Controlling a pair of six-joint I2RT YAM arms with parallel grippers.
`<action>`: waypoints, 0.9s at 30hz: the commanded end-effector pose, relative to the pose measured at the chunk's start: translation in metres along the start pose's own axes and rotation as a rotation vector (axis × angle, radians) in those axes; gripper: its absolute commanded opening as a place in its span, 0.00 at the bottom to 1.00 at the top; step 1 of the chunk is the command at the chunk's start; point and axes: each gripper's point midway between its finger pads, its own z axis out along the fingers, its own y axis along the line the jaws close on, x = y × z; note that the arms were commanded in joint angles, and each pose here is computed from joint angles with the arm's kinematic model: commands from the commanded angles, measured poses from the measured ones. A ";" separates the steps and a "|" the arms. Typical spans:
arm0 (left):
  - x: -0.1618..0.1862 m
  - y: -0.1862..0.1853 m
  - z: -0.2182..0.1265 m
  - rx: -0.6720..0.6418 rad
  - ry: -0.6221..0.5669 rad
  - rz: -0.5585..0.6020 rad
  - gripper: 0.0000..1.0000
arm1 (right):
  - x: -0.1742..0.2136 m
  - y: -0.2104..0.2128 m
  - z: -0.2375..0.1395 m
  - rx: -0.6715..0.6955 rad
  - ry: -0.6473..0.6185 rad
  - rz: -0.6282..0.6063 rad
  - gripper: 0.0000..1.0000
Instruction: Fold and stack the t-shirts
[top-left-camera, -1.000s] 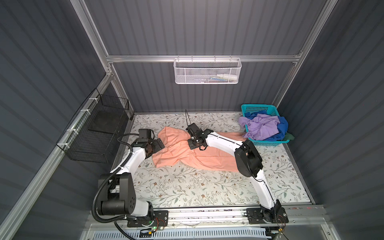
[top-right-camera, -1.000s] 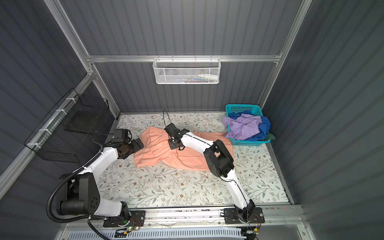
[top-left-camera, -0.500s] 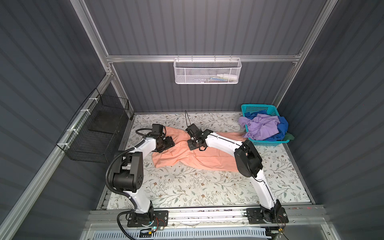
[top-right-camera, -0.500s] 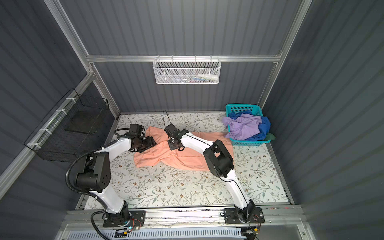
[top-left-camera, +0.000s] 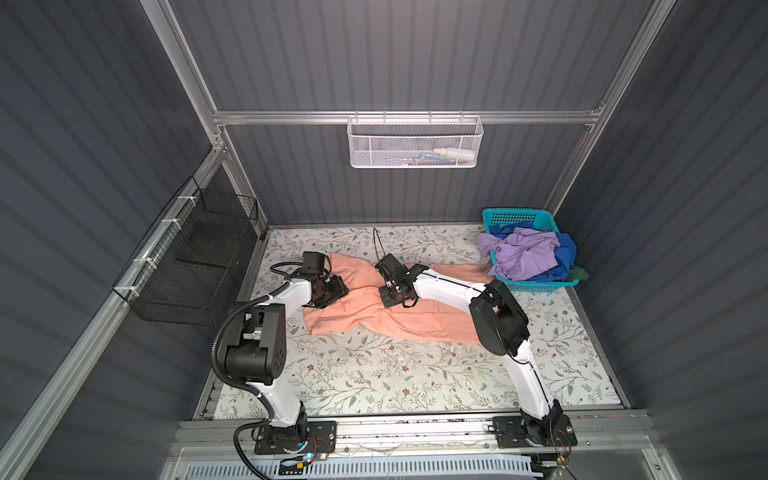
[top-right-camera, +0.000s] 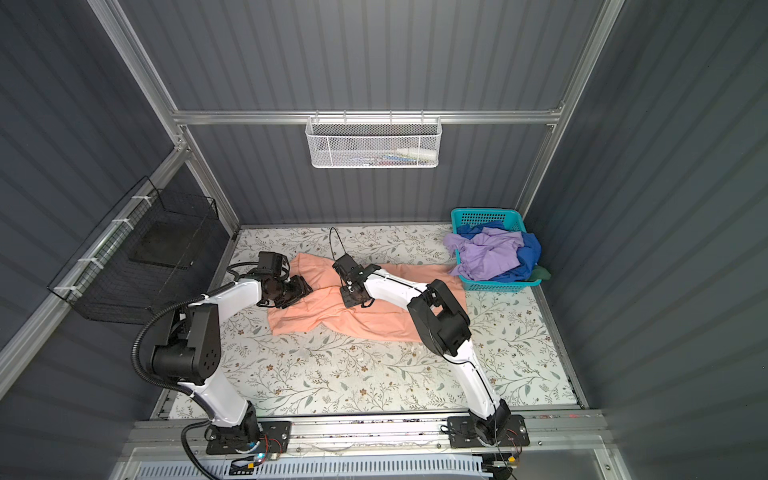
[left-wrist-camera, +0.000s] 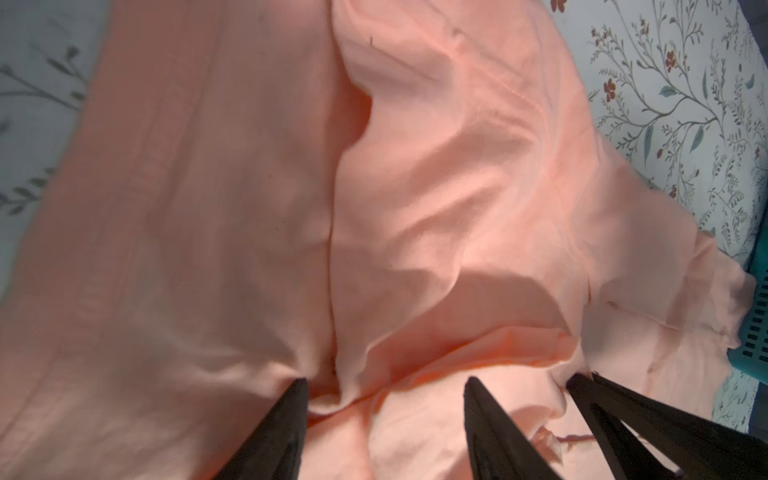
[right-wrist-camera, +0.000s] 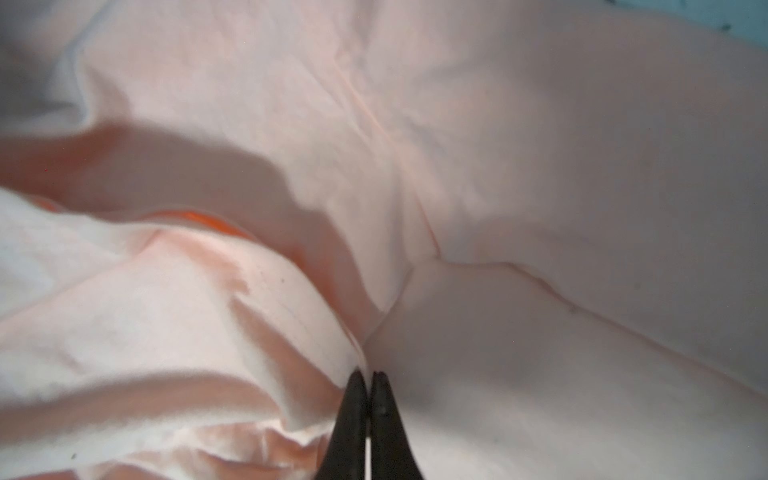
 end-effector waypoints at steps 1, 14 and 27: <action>-0.009 -0.007 -0.022 0.011 -0.063 -0.003 0.60 | -0.005 -0.001 -0.019 -0.020 -0.037 0.032 0.00; -0.008 -0.027 -0.016 0.088 -0.033 0.005 0.56 | 0.007 -0.006 -0.013 0.000 0.001 0.046 0.00; 0.009 -0.030 0.004 0.102 0.025 -0.015 0.54 | 0.020 -0.010 -0.008 0.009 0.030 0.059 0.00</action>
